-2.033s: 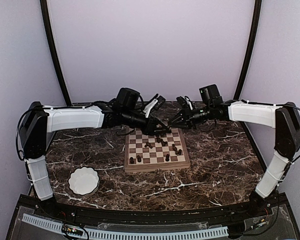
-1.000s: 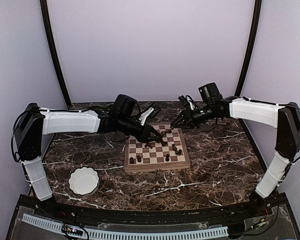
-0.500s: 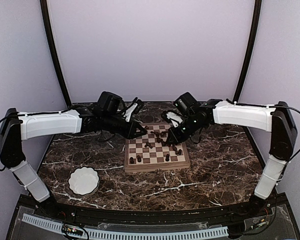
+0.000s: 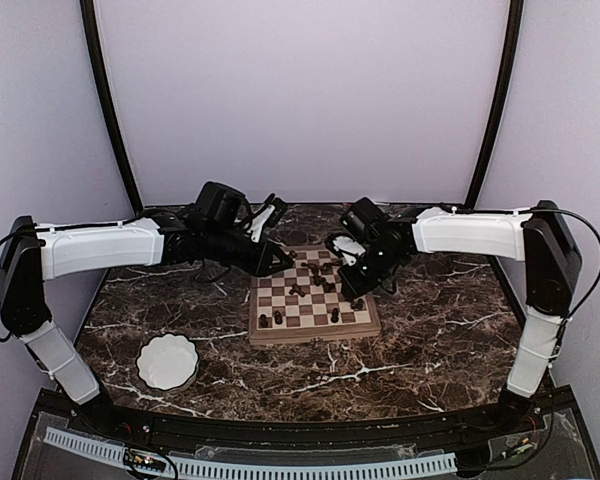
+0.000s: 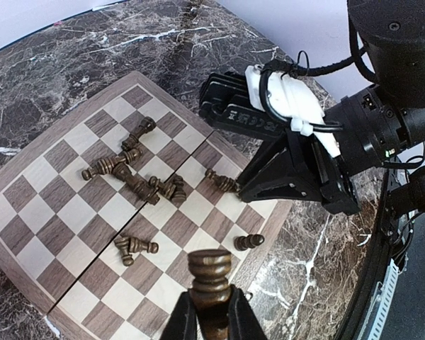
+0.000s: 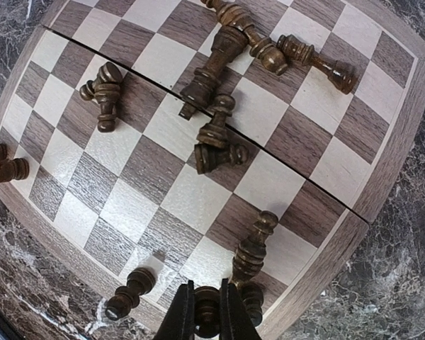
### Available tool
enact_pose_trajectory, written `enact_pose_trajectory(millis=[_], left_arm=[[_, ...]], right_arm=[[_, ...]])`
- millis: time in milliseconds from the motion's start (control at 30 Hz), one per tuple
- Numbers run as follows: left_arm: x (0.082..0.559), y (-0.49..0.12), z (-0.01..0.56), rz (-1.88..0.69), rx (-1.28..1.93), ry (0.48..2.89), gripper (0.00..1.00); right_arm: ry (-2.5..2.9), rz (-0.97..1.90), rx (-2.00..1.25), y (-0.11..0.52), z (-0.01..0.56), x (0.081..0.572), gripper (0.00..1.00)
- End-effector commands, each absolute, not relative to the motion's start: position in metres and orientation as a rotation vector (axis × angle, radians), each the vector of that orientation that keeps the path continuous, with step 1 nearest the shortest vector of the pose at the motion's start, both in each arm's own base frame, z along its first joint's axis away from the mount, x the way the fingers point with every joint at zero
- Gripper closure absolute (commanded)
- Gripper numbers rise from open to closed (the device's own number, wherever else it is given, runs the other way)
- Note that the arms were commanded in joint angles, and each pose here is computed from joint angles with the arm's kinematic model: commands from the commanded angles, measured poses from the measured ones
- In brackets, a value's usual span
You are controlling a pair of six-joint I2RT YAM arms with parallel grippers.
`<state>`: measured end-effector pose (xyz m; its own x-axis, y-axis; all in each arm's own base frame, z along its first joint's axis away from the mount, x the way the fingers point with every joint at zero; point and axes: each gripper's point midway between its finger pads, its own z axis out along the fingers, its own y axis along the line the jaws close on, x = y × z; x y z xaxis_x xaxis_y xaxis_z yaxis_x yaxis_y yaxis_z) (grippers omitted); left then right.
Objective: Set up the chess pieces on the board
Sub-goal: Place the pawn at c7.
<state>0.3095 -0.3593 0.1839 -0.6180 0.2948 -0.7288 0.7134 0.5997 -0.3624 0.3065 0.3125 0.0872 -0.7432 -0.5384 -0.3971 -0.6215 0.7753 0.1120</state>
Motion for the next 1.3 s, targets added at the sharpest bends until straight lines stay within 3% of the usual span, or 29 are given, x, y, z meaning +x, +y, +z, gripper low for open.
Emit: enact_pose_trajectory(millis=[0, 1267], left_arm=[[0.312, -0.36, 0.195, -0.872, 0.784, 2.19, 0.96], [0.31, -0.355, 0.189, -0.855, 0.776, 2.226, 0.95]], right_arm=[[2.596, 0.33, -0.916, 0.322, 0.089, 0.312, 0.95], [2.623, 0.406, -1.022, 0.354, 0.068, 0.298, 0.92]])
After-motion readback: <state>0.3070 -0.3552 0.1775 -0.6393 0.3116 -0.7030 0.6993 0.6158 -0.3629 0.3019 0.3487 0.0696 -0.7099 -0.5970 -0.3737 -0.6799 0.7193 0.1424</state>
